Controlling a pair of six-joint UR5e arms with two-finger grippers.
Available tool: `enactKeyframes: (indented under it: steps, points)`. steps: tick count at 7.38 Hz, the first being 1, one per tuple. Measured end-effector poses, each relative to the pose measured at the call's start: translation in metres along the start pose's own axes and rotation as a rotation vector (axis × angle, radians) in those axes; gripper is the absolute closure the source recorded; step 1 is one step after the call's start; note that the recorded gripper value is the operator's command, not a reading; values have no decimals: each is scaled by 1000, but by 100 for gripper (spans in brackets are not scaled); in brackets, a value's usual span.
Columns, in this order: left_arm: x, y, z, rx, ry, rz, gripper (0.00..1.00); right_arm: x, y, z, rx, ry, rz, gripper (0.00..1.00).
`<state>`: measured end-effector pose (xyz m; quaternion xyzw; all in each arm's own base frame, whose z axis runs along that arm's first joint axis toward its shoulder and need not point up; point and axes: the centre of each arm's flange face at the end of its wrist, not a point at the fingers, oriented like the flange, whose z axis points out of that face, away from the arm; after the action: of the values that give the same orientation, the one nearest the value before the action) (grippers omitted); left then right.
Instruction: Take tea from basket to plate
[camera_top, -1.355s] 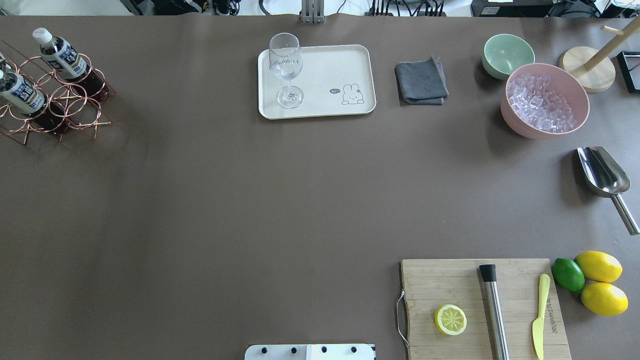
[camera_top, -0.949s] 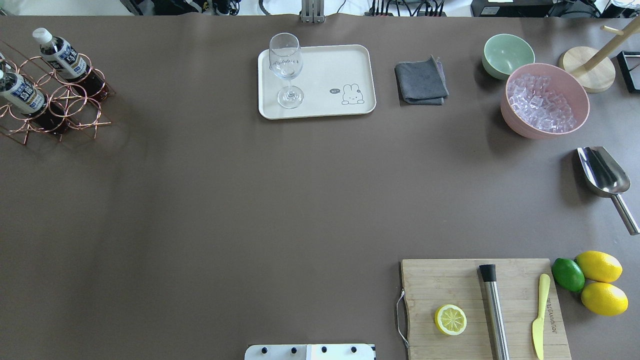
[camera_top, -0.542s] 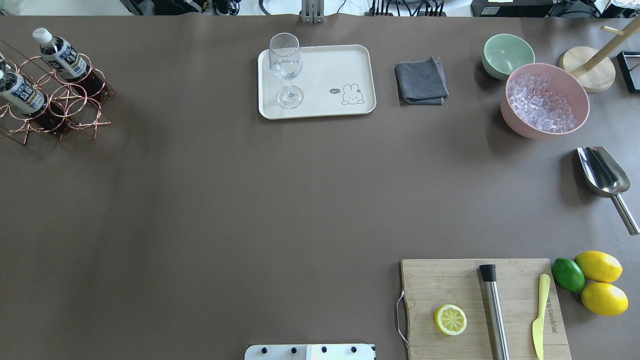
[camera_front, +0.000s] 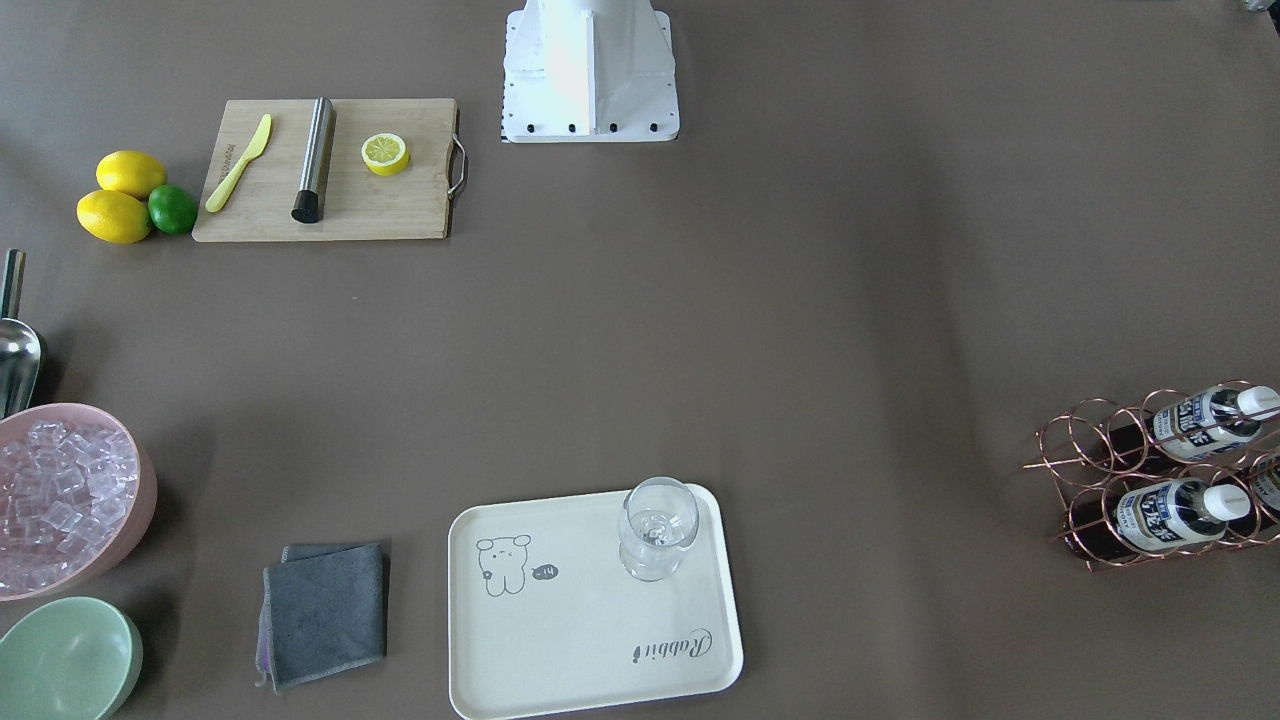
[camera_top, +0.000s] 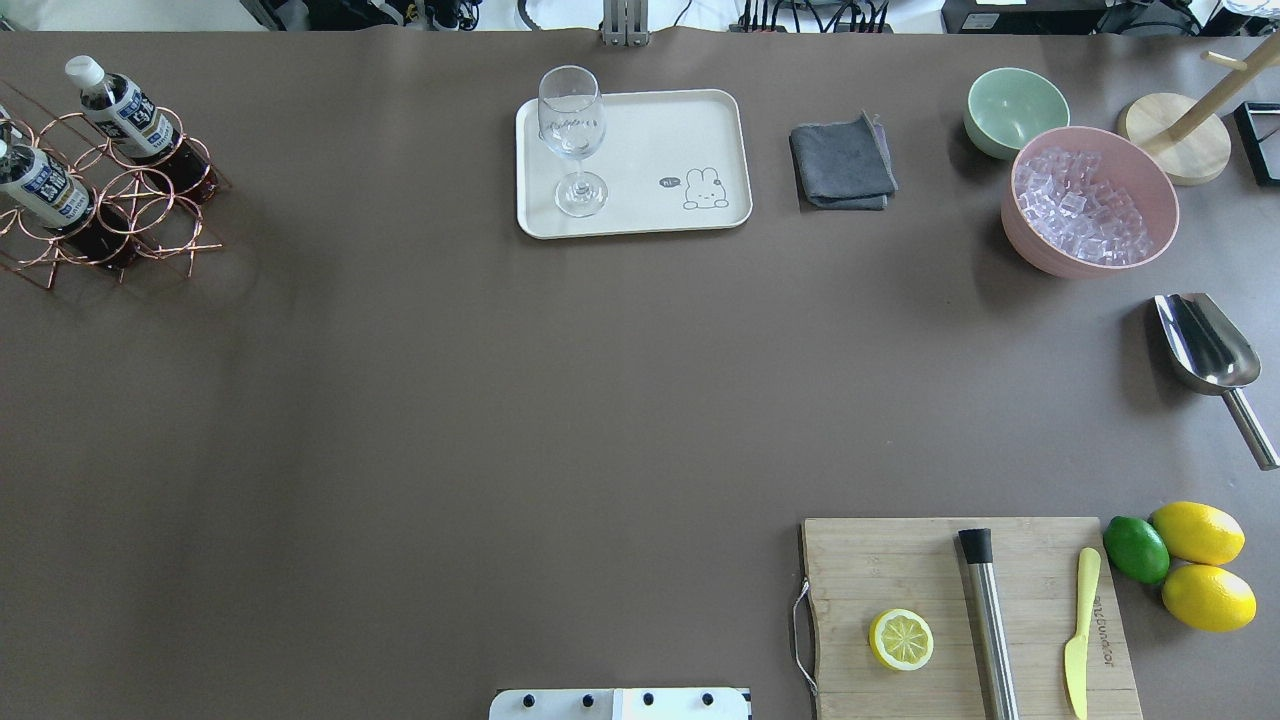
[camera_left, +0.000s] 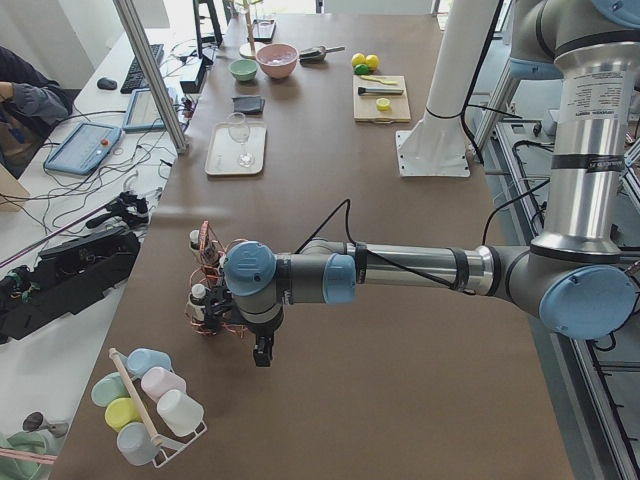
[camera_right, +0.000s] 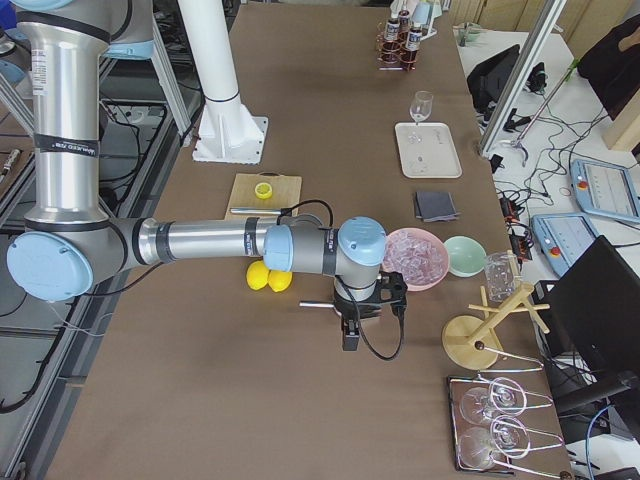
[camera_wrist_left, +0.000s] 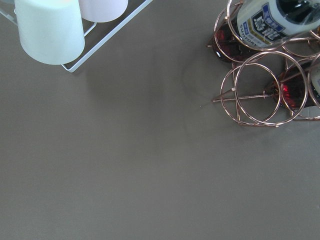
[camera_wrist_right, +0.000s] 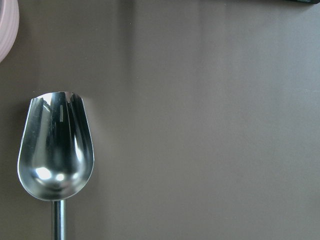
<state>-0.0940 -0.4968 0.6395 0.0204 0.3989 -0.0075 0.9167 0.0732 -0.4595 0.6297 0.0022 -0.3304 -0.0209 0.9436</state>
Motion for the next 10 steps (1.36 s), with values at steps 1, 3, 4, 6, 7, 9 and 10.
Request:
enactKeyframes:
  steps: [1, 3, 4, 6, 7, 9, 10]
  points:
    - [-1, 2, 0, 0, 0, 0, 2, 0, 0, 0, 0, 0, 0, 0]
    - [2, 1, -1, 3, 0, 12, 2, 0, 0, 0, 0, 0, 0, 0]
    - [4, 1, -1, 3, -2, 34, 2, 0, 0, 0, 0, 0, 0, 0]
    - [4, -1, -2, 1, -27, 154, 3, 0, 0, 0, 0, 0, 0, 0]
    - [3, -1, -2, -2, -37, 247, 3, 0, 0, 0, 0, 0, 0, 0]
    - [9, -9, -9, 7, -46, 452, 3, 0, 0, 0, -1, -1, 1, 0]
    - [15, -16, -16, 18, -52, 564, 3, 0, 0, 1, -1, -1, 1, 0]
